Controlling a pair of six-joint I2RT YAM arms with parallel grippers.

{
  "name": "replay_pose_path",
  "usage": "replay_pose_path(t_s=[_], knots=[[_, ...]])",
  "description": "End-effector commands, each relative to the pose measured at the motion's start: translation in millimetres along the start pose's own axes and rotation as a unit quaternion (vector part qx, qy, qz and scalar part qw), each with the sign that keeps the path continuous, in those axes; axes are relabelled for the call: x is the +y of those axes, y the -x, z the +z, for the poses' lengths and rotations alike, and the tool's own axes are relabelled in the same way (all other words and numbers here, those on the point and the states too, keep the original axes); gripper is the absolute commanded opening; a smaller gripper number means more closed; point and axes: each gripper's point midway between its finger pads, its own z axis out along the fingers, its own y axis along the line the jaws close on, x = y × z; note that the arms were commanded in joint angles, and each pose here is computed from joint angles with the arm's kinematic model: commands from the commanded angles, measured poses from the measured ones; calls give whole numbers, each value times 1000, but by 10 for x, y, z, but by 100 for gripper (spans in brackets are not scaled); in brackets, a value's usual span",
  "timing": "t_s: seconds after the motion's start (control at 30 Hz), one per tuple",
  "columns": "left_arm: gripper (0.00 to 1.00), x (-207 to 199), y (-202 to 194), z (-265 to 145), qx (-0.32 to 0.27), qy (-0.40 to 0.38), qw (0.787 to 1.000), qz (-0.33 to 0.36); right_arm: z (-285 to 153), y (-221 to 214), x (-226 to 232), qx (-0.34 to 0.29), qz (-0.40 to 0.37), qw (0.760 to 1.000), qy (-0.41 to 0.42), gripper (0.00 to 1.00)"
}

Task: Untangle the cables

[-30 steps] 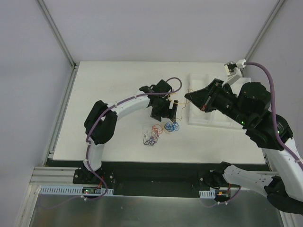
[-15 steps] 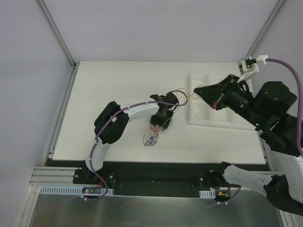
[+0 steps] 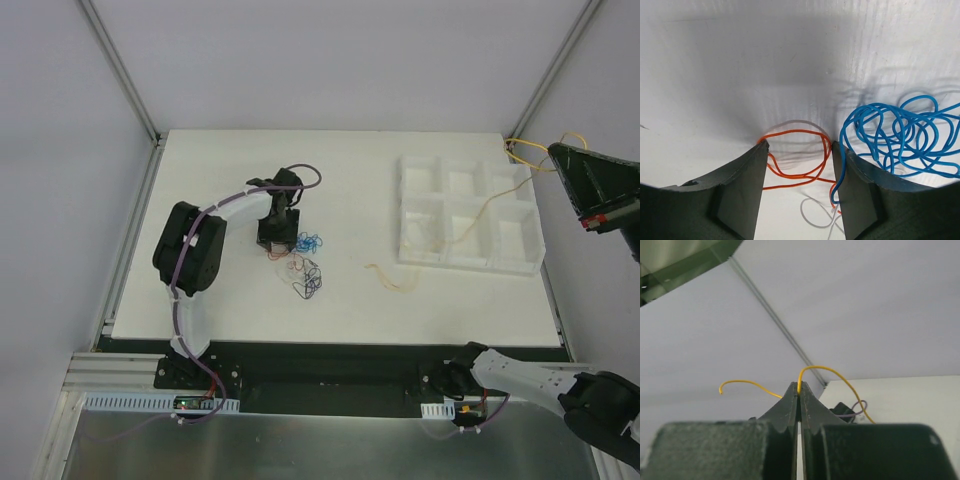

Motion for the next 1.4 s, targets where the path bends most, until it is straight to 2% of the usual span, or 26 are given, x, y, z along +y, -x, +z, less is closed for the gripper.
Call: replay_pose_path(t_s=[0.0, 0.17, 0.3, 0.47, 0.67, 0.87, 1.03, 1.13, 1.37], knots=[[55, 198, -199, -40, 22, 20, 998, 49, 158, -219, -512, 9, -52, 992, -117, 0], [63, 132, -133, -298, -4, -18, 999, 40, 191, -320, -752, 20, -86, 981, -171, 0], [80, -1, -115, -648, -28, -70, 997, 33, 169, -308, -1003, 20, -127, 963, -237, 0], [89, -109, -123, -1097, -73, -126, 988, 41, 194, -299, -1189, 17, -164, 943, -288, 0], [91, -149, -274, -1396, -93, -171, 979, 61, 303, -256, -1414, 24, -234, 905, -354, 0], [95, -115, -417, -1429, -92, -179, 976, 80, 756, -201, -1523, 25, -181, 920, -347, 0], [95, -178, -458, -1512, -91, -202, 971, 91, 854, -125, -1943, 17, -145, 912, -383, 0], [94, -241, -467, -1572, -88, -222, 967, 91, 794, -274, -2311, 45, -134, 899, -414, 0], [93, -269, -489, -1632, -91, -233, 963, 96, 450, -923, -3104, 129, -113, 856, -487, 0]])
